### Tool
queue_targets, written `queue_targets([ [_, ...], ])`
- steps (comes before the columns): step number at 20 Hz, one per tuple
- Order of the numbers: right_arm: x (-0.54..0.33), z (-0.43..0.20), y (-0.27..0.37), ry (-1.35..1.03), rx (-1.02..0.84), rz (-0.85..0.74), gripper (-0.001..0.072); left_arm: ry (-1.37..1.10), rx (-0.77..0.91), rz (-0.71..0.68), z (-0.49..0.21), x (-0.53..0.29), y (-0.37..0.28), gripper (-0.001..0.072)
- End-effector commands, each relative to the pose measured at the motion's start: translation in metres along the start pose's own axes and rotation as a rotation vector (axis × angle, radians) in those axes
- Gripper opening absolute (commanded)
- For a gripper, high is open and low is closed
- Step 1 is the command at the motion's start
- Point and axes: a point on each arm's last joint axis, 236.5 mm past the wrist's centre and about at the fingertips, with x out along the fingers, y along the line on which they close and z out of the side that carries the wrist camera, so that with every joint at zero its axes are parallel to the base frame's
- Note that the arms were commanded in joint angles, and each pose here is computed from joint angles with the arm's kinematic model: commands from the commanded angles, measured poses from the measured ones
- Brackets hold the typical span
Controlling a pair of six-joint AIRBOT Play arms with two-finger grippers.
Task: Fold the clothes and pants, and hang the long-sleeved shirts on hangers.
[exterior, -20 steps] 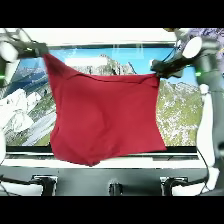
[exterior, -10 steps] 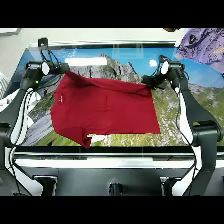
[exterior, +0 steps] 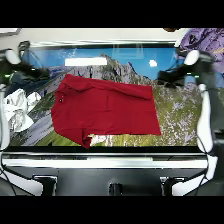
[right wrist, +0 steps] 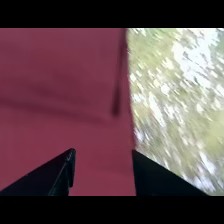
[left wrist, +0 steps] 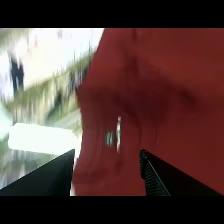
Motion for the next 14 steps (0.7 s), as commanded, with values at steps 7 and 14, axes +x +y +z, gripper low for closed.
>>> queue_targets([
  [7,-0.004,-0.173,-0.096,0.239,0.279,0.208,0.0502,0.175,-0.262,-0.148,-0.133,-0.033,0.061,0.0468],
  [14,0.054,-0.236,-0.073,0.359,0.252,0.249,0.0501,0.231,-0.282,-0.154,-0.152,-0.018,0.061,0.0468],
])
